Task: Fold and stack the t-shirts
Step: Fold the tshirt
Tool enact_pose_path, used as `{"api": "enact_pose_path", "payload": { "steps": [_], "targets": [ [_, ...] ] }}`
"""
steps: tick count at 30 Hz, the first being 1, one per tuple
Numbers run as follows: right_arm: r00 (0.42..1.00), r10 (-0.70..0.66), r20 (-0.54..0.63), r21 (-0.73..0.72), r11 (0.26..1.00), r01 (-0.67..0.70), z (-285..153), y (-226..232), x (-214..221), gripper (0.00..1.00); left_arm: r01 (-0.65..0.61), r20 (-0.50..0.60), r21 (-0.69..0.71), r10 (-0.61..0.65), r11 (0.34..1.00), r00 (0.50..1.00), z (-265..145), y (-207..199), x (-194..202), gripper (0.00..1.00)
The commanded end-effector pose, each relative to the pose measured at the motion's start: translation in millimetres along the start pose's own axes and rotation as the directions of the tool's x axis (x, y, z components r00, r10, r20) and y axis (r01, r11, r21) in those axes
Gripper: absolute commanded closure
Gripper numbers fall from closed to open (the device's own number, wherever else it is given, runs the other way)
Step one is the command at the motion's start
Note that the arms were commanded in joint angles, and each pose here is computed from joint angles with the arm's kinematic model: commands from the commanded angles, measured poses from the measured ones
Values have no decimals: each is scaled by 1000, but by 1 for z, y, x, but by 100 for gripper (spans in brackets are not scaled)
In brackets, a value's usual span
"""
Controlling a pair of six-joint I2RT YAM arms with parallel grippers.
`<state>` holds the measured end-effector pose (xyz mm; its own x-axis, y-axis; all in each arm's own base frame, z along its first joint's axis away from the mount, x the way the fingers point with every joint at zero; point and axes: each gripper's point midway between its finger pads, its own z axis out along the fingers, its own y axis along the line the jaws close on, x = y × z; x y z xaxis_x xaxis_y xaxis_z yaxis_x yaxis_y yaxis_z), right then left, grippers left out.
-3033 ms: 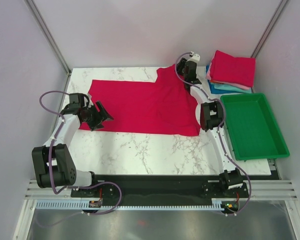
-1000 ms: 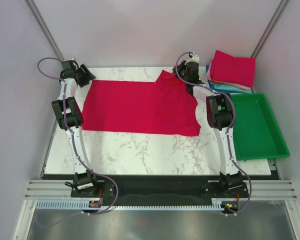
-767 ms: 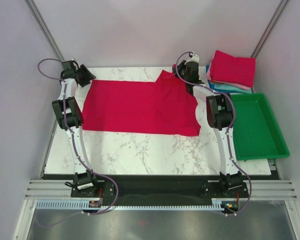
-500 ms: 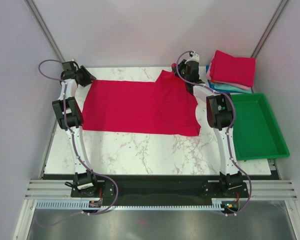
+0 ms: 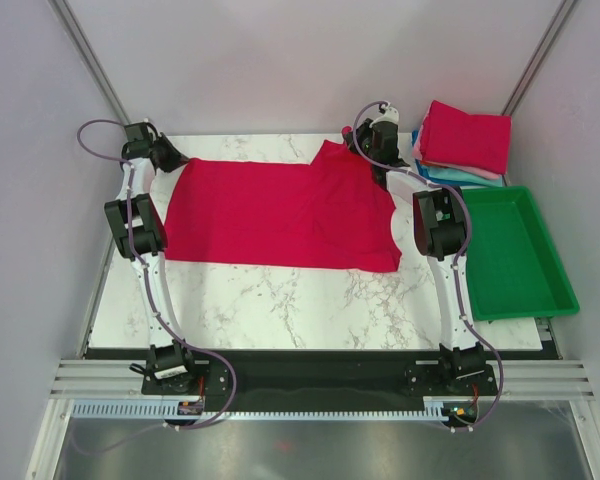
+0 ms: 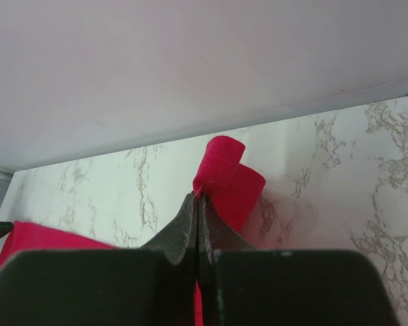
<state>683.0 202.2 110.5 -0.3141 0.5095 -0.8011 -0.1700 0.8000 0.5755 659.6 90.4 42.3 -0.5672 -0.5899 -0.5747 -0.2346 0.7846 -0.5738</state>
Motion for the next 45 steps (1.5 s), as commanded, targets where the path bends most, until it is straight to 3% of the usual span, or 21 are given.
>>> {"api": "enact_pose_path", "payload": {
  "steps": [1, 8, 19, 27, 32, 34, 35, 36, 38, 45],
  "targets": [
    [999, 2, 51, -52, 999, 0, 2, 18, -25, 100, 1, 10, 30, -1, 1000, 1000, 3, -3, -3, 98],
    [998, -6, 57, -79, 997, 10, 0, 25, -32, 100, -21, 26, 46, 20, 999, 999, -10, -15, -13, 98],
    [972, -216, 91, -289, 929, 233, -36, 84, -71, 100, 13, 14, 82, -14, 997, 1000, -57, -43, -17, 98],
    [969, -235, 70, -298, 923, 245, -74, 98, -79, 100, -13, 33, 112, 9, 994, 999, -90, -59, -27, 98],
    [964, -262, 46, -307, 915, 263, -96, 108, -69, 100, -37, 31, 82, 34, 996, 999, -91, -46, -24, 97],
    [965, -261, 29, -306, 917, 257, -98, 108, -60, 100, -8, 25, 46, 7, 999, 1000, -79, -30, -25, 77],
    [966, -257, 22, -306, 918, 251, -98, 108, -57, 100, 7, 16, 6, -7, 1000, 1000, -73, -20, -23, 49],
    [969, -247, 23, -315, 918, 242, -98, 111, -56, 100, -2, 46, 8, 2, 1000, 999, -72, -24, -38, 40],
    [971, -238, 18, -319, 919, 231, -97, 110, -47, 100, 27, 31, -9, -26, 1000, 999, -51, -9, -30, 26],
    [983, -184, 19, -354, 918, 179, -82, 107, -16, 100, 115, 86, -28, -112, 993, 990, -14, 6, -39, 22]
  ]
}}
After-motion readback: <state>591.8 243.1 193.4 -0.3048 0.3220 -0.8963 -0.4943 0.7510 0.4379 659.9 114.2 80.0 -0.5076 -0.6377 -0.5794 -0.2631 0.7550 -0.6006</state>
